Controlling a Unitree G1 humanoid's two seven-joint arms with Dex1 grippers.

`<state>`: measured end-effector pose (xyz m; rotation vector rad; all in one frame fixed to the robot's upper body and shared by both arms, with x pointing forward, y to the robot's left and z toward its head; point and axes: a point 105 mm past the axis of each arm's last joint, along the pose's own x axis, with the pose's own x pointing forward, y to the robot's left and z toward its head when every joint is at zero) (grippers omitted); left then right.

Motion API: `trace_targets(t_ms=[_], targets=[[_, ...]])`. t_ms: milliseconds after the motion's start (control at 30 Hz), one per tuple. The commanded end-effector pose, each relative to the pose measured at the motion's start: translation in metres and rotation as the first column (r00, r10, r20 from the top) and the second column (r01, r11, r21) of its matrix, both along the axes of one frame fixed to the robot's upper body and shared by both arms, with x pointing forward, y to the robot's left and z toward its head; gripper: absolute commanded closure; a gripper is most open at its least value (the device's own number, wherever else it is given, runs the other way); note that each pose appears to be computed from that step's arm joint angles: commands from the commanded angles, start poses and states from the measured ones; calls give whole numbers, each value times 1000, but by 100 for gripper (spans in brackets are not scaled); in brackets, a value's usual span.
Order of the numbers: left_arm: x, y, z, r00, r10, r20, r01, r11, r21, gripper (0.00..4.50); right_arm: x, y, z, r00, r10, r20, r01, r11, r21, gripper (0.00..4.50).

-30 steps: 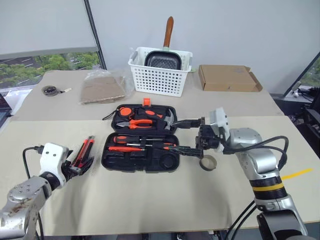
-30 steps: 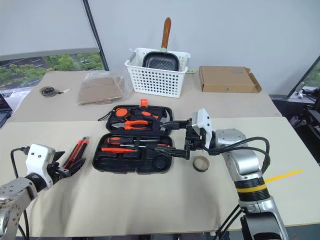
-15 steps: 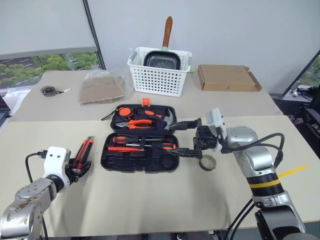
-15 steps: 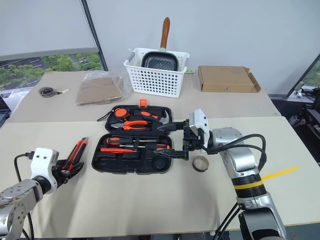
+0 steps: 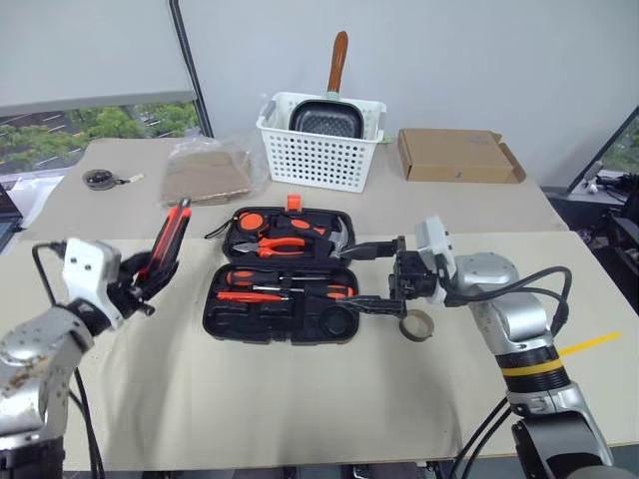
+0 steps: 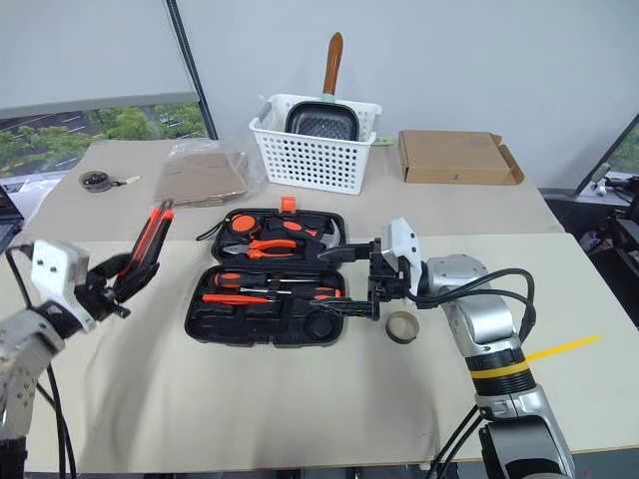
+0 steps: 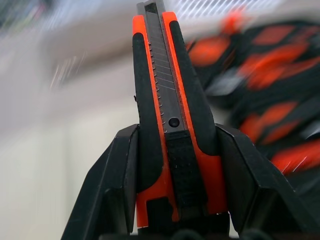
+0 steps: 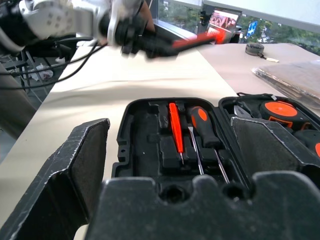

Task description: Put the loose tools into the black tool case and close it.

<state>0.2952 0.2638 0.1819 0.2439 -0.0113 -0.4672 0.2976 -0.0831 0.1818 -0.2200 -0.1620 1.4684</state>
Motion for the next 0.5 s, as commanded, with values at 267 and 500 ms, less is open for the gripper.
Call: trace_targets(t_ms=[267,500], targets=[[-15,-98,-19,691,-688,-224,721,630,289,272,-11,-29,10,997,-57,54,55,997,45,0],[-4,-87,-33,581,-720,-379,798,412,440,272,-21,-38,4,992,-114,51,112,993,40,0]])
